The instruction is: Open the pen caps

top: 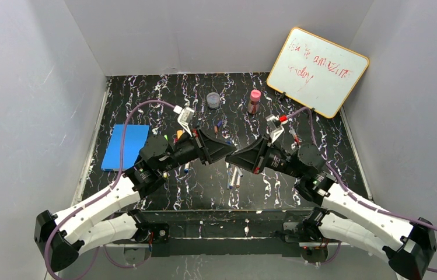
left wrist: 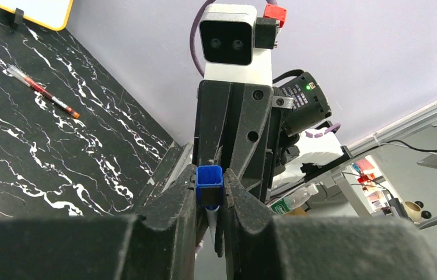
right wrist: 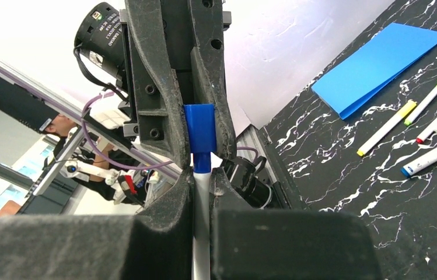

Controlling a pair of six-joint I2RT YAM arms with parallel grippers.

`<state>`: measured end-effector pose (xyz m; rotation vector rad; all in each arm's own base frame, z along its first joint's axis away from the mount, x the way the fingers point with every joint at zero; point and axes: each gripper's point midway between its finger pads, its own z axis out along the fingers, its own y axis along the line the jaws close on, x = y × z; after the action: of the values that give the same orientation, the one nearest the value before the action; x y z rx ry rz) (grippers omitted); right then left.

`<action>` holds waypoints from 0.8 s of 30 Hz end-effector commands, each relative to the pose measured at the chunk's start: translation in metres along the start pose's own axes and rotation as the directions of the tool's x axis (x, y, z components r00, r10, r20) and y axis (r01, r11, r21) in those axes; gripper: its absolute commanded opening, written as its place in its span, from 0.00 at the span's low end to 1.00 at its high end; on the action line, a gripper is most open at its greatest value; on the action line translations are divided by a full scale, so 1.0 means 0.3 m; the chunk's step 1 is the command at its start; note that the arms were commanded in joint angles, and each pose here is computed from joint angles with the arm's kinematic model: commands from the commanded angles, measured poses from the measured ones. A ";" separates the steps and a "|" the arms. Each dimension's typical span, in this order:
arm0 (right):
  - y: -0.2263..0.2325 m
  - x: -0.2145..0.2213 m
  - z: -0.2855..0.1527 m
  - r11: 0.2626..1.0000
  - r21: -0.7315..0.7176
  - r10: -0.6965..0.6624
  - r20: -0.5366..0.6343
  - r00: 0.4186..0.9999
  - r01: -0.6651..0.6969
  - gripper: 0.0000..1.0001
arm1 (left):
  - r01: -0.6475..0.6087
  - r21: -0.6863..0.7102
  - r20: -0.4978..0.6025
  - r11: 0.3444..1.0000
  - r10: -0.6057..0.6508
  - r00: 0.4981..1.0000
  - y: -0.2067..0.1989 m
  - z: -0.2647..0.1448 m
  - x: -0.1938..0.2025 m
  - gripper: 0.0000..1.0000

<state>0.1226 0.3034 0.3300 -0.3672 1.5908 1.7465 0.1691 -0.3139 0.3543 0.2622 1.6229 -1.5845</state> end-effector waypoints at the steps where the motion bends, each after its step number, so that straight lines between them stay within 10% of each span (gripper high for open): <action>1: 0.014 0.017 -0.060 1.000 0.023 0.014 -0.019 1.000 -0.014 0.01 | -0.084 -0.164 0.479 0.983 0.154 0.864 0.015 -0.086 -0.395 0.00; 12: -0.081 -0.014 -0.087 0.974 0.226 -0.028 0.005 1.000 0.026 0.01 | -0.136 -0.351 0.416 0.926 0.284 0.864 0.122 -0.061 -0.419 0.00; 18: -0.496 -0.007 -0.242 0.589 0.784 -0.110 -0.161 0.981 0.194 0.01 | -0.291 -0.513 0.060 0.807 0.372 0.926 0.327 -0.093 -0.215 0.00; 24: -0.699 0.127 -0.261 0.471 0.850 -0.014 -0.261 0.965 0.236 0.01 | -0.400 -0.598 -0.162 0.695 0.383 0.909 0.495 -0.274 -0.023 0.00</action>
<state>0.2115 0.2572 0.1858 -0.1334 2.2099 0.8027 0.2566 -0.2406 0.2925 0.1380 1.7350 -0.8395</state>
